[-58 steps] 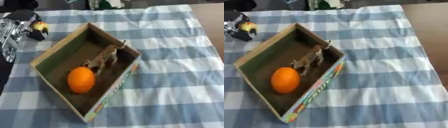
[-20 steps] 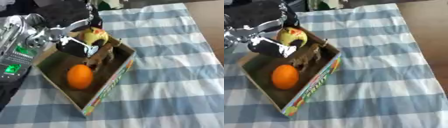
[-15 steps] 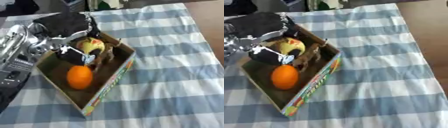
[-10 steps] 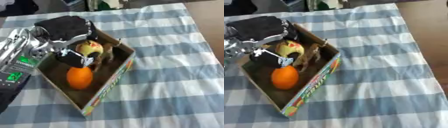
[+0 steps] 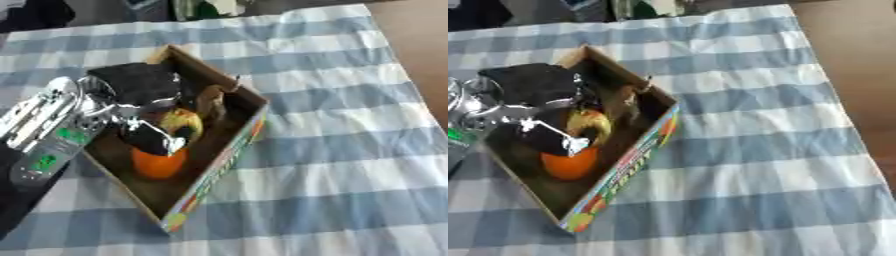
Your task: Pick up objects on the table and place them in the box.
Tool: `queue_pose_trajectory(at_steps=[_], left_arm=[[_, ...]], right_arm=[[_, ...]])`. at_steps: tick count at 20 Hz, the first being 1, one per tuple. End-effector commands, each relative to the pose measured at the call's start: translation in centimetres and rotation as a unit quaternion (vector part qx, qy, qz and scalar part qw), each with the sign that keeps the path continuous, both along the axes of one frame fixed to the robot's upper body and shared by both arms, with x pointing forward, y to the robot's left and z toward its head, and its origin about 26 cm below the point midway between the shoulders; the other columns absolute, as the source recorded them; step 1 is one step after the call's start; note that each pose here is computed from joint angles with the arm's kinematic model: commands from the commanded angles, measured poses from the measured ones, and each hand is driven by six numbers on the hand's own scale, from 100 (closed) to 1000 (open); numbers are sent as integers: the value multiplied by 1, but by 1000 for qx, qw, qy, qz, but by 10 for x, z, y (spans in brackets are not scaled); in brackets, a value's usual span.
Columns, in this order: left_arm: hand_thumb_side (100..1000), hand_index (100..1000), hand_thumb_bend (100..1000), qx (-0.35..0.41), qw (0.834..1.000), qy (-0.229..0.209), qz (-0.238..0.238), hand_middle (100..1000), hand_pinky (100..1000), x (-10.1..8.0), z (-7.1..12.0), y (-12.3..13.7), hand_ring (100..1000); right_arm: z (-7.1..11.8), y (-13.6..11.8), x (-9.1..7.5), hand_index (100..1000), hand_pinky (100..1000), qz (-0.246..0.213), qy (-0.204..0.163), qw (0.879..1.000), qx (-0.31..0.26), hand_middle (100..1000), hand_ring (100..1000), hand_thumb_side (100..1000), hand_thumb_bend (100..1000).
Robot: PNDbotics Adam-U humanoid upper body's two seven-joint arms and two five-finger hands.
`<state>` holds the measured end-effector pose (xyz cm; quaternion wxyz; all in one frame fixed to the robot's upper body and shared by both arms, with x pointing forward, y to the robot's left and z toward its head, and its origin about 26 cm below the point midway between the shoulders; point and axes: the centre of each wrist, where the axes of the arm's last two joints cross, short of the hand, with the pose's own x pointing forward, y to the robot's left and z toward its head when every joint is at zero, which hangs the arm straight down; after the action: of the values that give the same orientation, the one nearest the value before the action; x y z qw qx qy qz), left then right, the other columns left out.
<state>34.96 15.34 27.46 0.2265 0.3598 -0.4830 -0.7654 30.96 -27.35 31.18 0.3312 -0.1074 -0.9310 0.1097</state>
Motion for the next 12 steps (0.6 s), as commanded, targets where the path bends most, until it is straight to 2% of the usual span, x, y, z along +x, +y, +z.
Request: queue_pose_trajectory(at_steps=[1, 2, 3, 4, 8, 10, 12], left_arm=[[953, 934, 322, 28, 999, -8, 18, 837, 677, 5, 4, 8, 873], [960, 935, 336, 33, 999, -7, 21, 840, 681, 7, 2, 9, 876], [1000, 949, 452, 34, 999, -8, 24, 862, 706, 8, 2, 11, 898], [1000, 952, 490, 34, 999, -9, 26, 869, 715, 9, 2, 12, 905], [1000, 958, 507, 7, 998, -45, 31, 889, 734, 6, 8, 16, 923], [1000, 946, 372, -37, 994, -93, 32, 876, 713, -1, 17, 18, 908], [1000, 916, 185, -102, 982, -155, 33, 832, 675, -10, 26, 22, 876]], right_arm=[[9, 0, -6, 838, 806, -1, -20, 1000, -8, 656, 946, 588, 212], [9, 0, -6, 838, 806, -1, -20, 1000, -8, 656, 946, 588, 212], [9, 0, -6, 837, 806, -1, -20, 1000, -8, 656, 946, 588, 213], [9, 0, -6, 837, 806, -2, -20, 1000, -8, 656, 946, 589, 213], [9, 0, -6, 837, 806, -2, -20, 1000, -7, 656, 946, 588, 213], [9, -1, -6, 837, 806, -2, -20, 1000, -6, 656, 946, 589, 213], [9, -1, -6, 838, 806, -3, -20, 1000, -5, 657, 946, 589, 213]])
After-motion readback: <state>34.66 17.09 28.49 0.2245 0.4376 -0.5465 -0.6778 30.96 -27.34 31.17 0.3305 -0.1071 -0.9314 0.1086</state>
